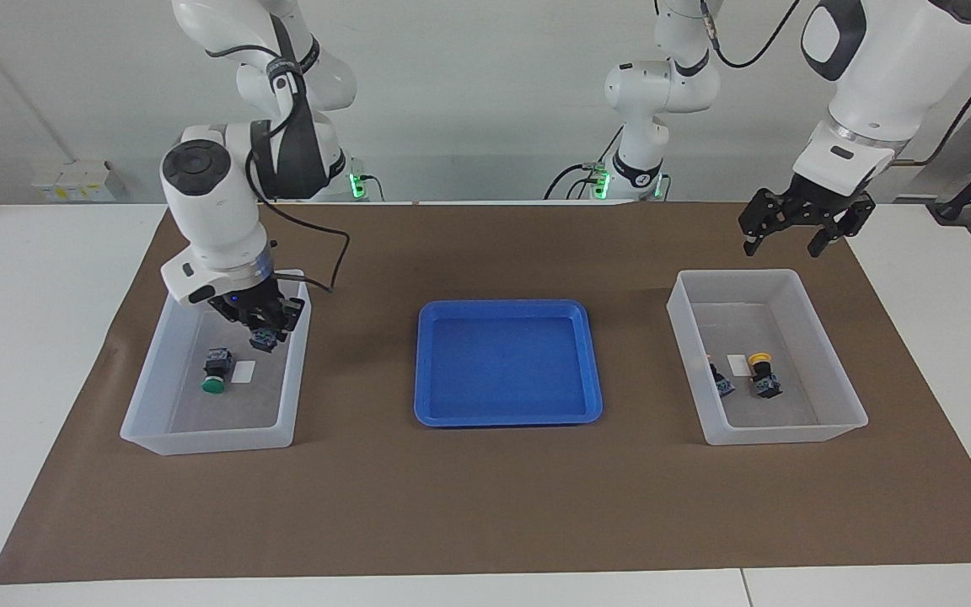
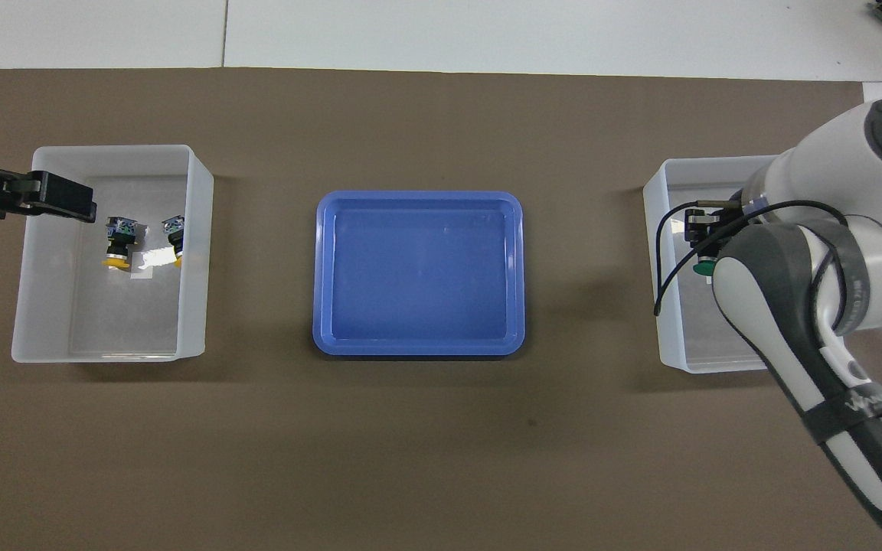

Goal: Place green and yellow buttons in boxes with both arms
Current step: 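Lower the green button into the box and open the right gripper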

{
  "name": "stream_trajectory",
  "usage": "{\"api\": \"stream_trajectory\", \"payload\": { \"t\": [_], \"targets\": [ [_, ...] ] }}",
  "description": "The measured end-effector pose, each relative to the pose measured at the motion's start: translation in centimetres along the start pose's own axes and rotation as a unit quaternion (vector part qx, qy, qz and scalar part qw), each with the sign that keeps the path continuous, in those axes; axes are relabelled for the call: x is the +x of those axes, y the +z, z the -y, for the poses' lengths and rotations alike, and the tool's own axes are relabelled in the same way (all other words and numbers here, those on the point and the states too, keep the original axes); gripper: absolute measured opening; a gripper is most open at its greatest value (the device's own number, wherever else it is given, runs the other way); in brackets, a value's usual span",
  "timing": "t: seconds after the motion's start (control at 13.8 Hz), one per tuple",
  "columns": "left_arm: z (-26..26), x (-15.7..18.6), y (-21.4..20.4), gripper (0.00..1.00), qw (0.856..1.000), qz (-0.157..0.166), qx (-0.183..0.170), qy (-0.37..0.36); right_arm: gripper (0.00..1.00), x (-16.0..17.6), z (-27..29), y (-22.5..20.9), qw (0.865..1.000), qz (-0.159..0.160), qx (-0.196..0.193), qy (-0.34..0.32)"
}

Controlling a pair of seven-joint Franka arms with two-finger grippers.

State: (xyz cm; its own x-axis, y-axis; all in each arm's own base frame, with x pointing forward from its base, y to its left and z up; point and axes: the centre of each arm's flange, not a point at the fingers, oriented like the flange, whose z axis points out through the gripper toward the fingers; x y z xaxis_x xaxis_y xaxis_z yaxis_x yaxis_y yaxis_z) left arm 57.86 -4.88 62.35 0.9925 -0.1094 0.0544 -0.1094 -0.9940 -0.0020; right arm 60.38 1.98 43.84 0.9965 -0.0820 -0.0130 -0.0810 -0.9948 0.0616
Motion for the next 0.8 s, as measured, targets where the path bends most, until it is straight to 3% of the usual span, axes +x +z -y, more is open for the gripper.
{"api": "stream_trajectory", "payload": {
  "t": [0.51,0.8],
  "targets": [
    [0.1,0.0,0.3,1.0,1.0,0.003,0.001,-0.001,0.41,0.7,-5.3,7.5,0.983,-0.026,0.011,-0.18],
    [0.1,0.0,0.3,1.0,1.0,0.003,0.001,-0.001,0.41,1.8,-5.8,12.2,0.978,-0.033,0.018,-0.204]
  ]
}}
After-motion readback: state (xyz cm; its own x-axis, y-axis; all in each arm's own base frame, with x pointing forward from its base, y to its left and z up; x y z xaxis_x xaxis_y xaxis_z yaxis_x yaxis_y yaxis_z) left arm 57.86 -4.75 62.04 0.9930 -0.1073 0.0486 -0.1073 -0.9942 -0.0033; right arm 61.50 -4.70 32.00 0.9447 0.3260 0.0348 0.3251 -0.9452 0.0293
